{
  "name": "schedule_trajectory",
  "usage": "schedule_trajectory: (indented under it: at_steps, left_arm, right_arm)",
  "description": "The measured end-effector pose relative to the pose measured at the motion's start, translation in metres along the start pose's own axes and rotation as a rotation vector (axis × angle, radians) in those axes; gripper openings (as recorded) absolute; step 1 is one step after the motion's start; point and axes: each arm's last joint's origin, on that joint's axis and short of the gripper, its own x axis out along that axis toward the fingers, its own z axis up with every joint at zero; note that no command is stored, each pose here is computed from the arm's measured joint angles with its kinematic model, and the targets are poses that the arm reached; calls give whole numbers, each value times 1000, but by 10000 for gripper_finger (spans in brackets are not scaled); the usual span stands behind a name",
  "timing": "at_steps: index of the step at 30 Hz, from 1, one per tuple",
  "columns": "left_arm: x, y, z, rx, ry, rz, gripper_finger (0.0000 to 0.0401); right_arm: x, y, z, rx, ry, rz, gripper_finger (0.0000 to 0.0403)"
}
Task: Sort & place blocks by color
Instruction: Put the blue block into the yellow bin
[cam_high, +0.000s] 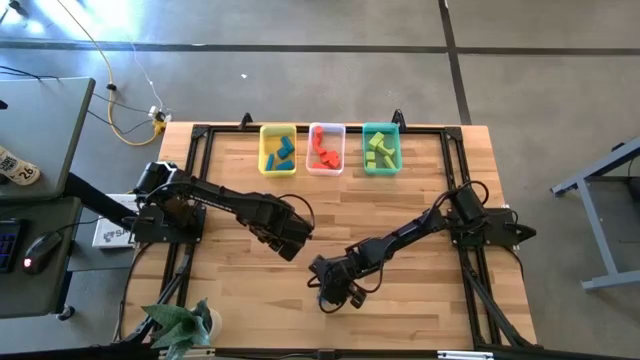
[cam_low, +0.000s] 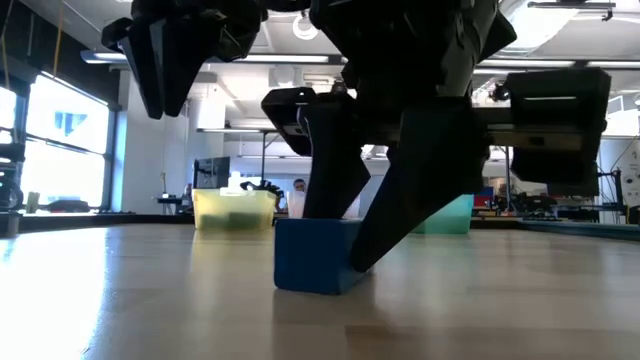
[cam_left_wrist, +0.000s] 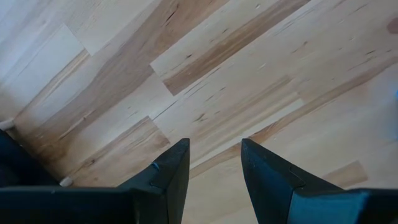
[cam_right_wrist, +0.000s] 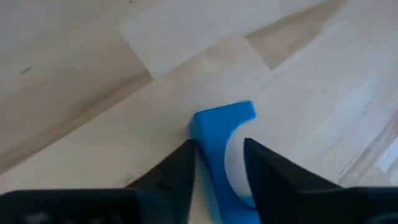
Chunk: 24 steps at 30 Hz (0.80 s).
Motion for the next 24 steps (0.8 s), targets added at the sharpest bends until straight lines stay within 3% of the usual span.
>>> schedule_trajectory:
  at_steps: [7, 14, 17, 24]
  left_arm:
    - [0, -2, -4, 50, 0, -2, 133]
    - [0, -2, -4, 151, 0, -4, 133]
    - [0, -2, -3, 205, -22, 3, 133]
    - [0, 1, 3, 296, -89, 46, 133]
  right_arm:
    - [0, 1, 0, 65, 11, -1, 24]
    - [-1, -1, 1, 221, 35, -42, 33]
    - [-4, -5, 3, 267, 79, -58, 18]
    - [-18, -17, 18, 350, 169, -173, 16]
